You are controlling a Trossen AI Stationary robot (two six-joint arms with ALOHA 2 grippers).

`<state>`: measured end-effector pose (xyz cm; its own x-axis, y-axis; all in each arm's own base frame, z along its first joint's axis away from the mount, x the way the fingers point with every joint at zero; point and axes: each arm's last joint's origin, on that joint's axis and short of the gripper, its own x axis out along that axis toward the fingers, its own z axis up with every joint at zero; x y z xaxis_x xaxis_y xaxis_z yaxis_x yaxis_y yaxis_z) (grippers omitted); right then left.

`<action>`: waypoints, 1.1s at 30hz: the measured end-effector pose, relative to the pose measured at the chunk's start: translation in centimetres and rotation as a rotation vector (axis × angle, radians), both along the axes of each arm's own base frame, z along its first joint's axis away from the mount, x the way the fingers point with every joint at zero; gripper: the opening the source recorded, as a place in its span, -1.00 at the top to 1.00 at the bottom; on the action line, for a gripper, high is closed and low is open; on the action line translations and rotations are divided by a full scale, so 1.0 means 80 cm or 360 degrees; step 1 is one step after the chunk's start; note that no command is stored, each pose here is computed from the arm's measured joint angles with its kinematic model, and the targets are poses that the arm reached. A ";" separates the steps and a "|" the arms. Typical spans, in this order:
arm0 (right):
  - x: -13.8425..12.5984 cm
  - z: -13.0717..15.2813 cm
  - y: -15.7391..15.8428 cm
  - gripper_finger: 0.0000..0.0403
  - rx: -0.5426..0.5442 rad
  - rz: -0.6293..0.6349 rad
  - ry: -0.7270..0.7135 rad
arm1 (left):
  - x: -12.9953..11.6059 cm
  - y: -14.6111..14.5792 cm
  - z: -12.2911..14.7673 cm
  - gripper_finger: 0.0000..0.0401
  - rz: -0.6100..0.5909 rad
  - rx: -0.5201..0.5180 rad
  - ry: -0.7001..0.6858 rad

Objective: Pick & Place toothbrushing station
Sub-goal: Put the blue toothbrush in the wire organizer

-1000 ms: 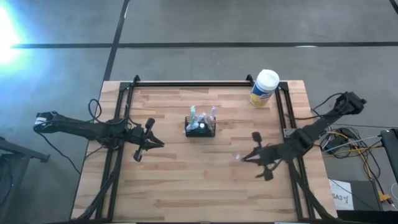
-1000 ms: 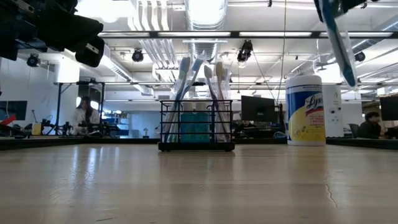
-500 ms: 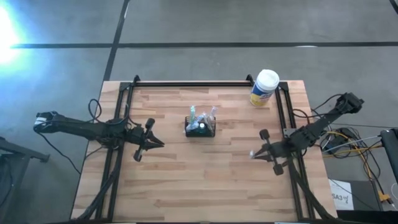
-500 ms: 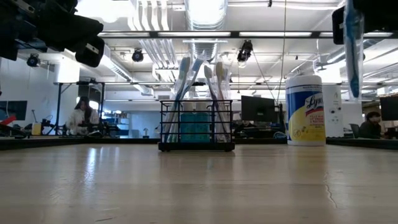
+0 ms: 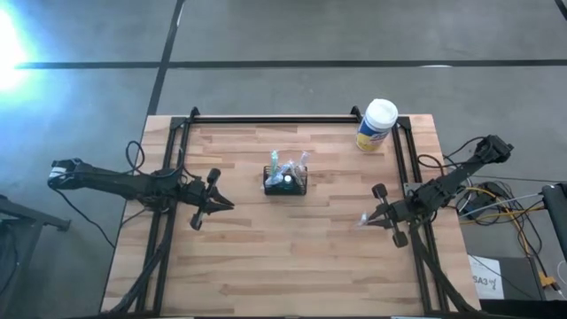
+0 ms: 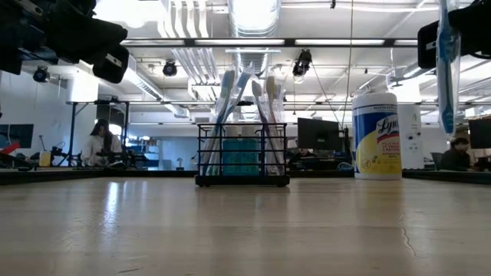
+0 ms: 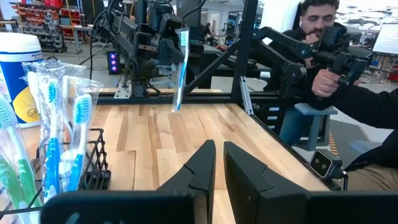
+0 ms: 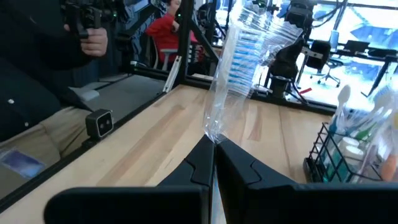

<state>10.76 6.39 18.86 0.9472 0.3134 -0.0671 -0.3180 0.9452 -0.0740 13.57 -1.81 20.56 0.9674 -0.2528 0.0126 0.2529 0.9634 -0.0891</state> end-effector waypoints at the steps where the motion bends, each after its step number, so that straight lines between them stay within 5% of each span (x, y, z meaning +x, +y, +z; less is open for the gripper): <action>1: 0.000 -0.001 -0.001 0.96 0.0012 -0.0009 0.0003 | 0.000 0.000 0.000 0.80 -0.0001 -0.0003 0.0001; 14: -0.001 -0.003 -0.001 0.96 0.0083 -0.0025 0.0023 | 0.000 0.000 0.000 0.80 -0.0001 -0.0015 0.0004; 21: 0.003 0.010 -0.012 0.96 0.0170 -0.0542 -0.0023 | 0.000 0.000 0.000 0.80 -0.0001 -0.0016 0.0002; 33: 0.045 0.063 0.006 0.96 0.0037 -0.0601 -0.0222 | 0.000 0.000 0.000 0.80 -0.0001 0.0010 -0.0005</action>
